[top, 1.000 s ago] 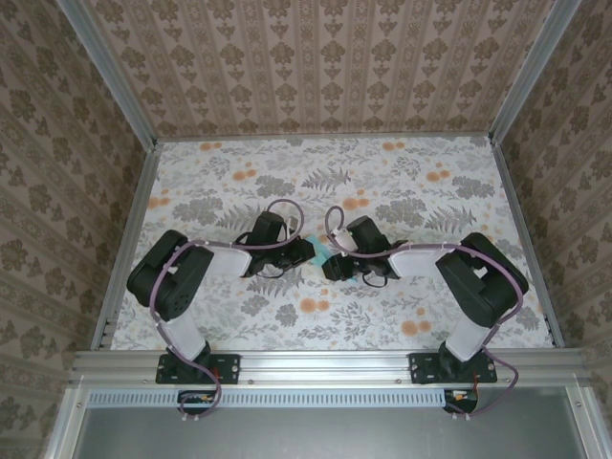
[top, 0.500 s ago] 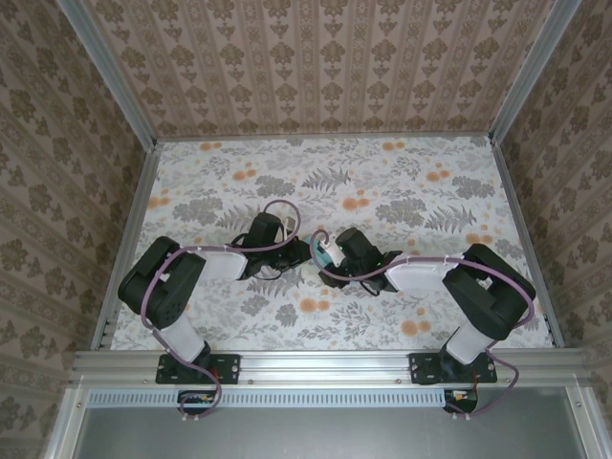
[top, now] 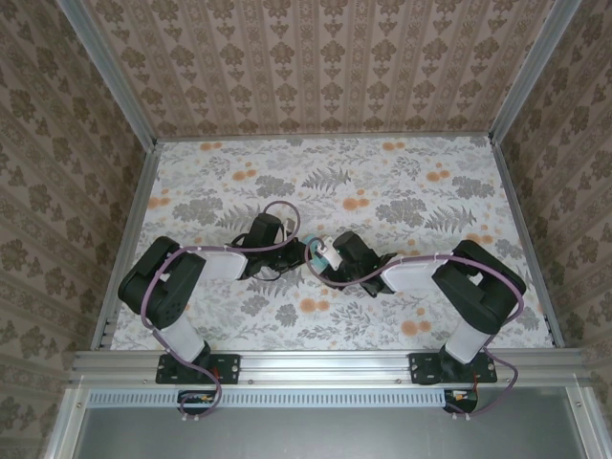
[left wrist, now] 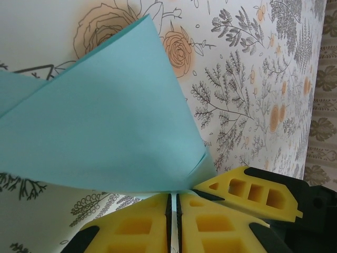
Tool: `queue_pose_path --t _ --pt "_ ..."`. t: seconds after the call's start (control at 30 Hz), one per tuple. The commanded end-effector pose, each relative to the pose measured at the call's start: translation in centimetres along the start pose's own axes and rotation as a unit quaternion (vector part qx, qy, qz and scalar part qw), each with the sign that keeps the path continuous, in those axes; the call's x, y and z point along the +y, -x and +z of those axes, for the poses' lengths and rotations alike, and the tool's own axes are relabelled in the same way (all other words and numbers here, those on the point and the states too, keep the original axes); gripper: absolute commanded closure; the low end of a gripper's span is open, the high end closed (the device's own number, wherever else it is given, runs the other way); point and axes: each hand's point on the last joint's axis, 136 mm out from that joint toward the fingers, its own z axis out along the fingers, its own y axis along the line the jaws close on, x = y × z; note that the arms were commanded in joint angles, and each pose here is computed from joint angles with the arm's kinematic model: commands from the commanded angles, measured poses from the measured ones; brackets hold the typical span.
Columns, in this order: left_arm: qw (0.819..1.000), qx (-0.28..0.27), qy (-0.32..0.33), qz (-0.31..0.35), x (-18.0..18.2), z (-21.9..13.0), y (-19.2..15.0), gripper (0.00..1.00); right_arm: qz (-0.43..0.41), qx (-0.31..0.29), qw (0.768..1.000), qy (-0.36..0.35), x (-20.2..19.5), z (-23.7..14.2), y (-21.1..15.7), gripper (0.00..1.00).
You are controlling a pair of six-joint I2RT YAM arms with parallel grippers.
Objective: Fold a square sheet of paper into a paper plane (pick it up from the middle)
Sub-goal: Fold the wing for the fifth time at the center of the table.
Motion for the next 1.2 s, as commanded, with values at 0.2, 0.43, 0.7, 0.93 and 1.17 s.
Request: queue_pose_path --t 0.2,0.43,0.7,0.93,1.17 --pt "1.000 -0.014 -0.014 0.017 -1.6 -0.7 1.3 0.87 -0.019 0.000 1.000 0.010 0.5 1.5 0.4 0.69" --pt "0.999 -0.026 -0.009 0.020 -1.6 -1.9 1.8 0.87 -0.009 -0.022 1.000 0.017 0.7 0.7 1.3 0.86" --pt "0.998 -0.056 0.007 0.031 -1.2 -4.8 2.2 0.87 0.083 -0.042 0.991 0.100 2.0 -0.9 3.4 1.00" --pt "0.996 -0.077 0.015 0.051 -0.8 -6.7 1.6 0.86 0.213 -0.010 0.962 0.171 3.0 -0.9 4.7 1.00" --pt "0.995 -0.079 0.010 0.053 -0.5 -6.8 1.1 0.85 0.302 0.044 0.929 0.209 3.7 -0.5 4.7 1.00"
